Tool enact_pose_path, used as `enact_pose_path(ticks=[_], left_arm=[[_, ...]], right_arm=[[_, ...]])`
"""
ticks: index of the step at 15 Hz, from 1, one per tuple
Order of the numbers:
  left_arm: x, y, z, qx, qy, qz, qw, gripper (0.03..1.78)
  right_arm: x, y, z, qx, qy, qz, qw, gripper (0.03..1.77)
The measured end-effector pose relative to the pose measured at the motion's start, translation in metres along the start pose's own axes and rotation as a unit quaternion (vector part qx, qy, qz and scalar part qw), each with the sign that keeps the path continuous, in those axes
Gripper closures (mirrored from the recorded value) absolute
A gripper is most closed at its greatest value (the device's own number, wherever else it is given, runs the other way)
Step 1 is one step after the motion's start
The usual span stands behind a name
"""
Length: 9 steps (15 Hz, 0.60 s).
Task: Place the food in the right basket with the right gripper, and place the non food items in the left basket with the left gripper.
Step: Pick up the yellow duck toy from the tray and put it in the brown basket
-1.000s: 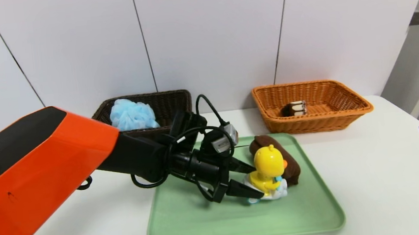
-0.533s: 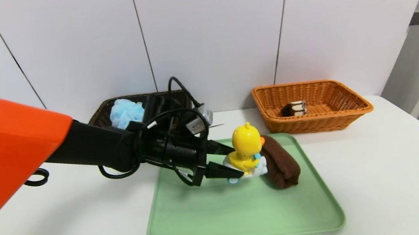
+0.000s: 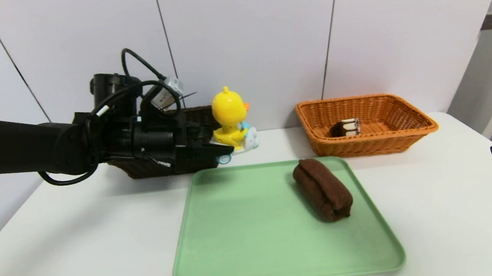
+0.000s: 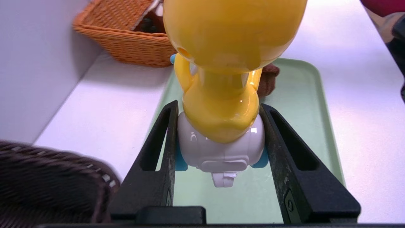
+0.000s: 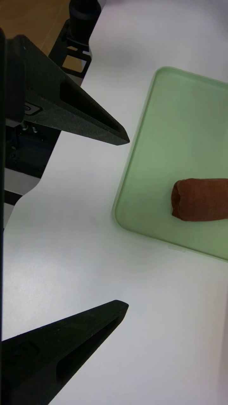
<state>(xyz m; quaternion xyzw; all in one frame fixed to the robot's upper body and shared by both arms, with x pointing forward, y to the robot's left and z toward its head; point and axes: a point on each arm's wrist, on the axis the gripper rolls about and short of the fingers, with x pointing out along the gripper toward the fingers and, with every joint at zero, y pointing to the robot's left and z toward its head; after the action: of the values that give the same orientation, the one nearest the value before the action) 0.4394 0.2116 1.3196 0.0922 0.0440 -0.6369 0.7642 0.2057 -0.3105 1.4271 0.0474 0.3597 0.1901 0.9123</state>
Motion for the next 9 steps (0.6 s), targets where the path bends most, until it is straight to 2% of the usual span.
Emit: enact_pose_path(ticks=[4,9], left_arm=[[-0.034,0.019,0.007,-0.015,-0.007,0.055,0.9983,0.95],[-0.045,0.041,-0.004,-0.024,-0.001,0.087,0.9959,0.95]], right_arm=[[0.001,0.001,0.0,-0.002,0.001,0.002,1.0,0.1],[0.0,0.001,0.001,-0.002,0.001,0.002,1.0,0.1]])
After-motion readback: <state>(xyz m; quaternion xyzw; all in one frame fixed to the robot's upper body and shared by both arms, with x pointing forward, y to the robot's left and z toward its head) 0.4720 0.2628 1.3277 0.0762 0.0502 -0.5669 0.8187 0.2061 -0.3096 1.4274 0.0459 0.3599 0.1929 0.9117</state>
